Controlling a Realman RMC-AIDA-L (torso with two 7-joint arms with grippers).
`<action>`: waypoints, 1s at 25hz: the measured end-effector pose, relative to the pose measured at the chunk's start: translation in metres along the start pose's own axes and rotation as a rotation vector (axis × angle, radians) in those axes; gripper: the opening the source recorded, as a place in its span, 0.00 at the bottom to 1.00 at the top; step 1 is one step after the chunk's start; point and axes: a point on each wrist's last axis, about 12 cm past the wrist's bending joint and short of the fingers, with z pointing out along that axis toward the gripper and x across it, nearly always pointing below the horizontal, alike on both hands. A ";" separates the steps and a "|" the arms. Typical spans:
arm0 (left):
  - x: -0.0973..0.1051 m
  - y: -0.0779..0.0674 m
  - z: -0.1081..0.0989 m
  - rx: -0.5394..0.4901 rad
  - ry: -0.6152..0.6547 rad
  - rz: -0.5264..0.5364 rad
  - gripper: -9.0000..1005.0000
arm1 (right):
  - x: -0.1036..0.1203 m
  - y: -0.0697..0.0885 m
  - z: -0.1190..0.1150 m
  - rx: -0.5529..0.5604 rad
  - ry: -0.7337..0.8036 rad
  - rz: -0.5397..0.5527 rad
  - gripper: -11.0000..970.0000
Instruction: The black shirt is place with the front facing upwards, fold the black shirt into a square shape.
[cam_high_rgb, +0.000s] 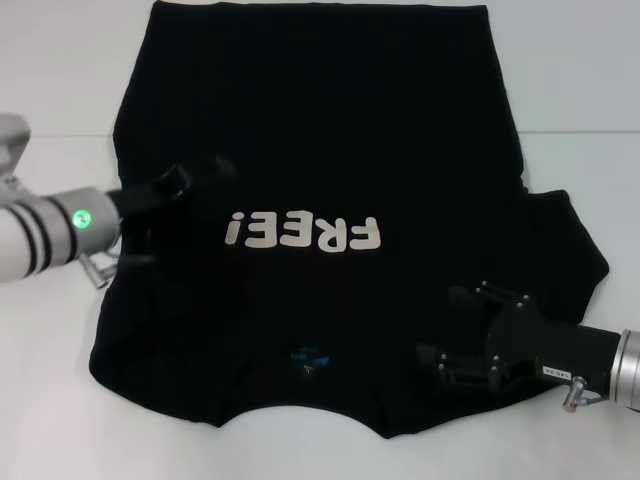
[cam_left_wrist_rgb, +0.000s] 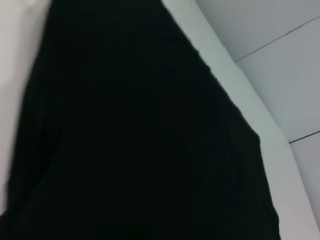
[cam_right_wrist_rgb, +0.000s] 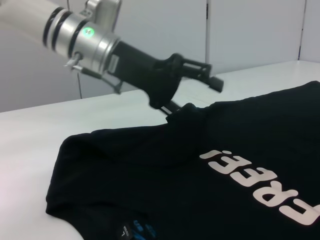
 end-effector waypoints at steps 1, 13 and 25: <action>-0.001 -0.003 0.002 0.001 -0.003 0.008 0.93 | 0.000 0.000 0.000 -0.001 0.000 0.000 0.97; 0.005 -0.045 0.030 0.052 0.053 0.193 0.93 | 0.001 0.001 0.000 -0.002 0.000 0.004 0.97; 0.008 -0.037 0.026 0.035 0.064 0.177 0.93 | 0.001 0.001 0.000 -0.003 -0.001 0.005 0.97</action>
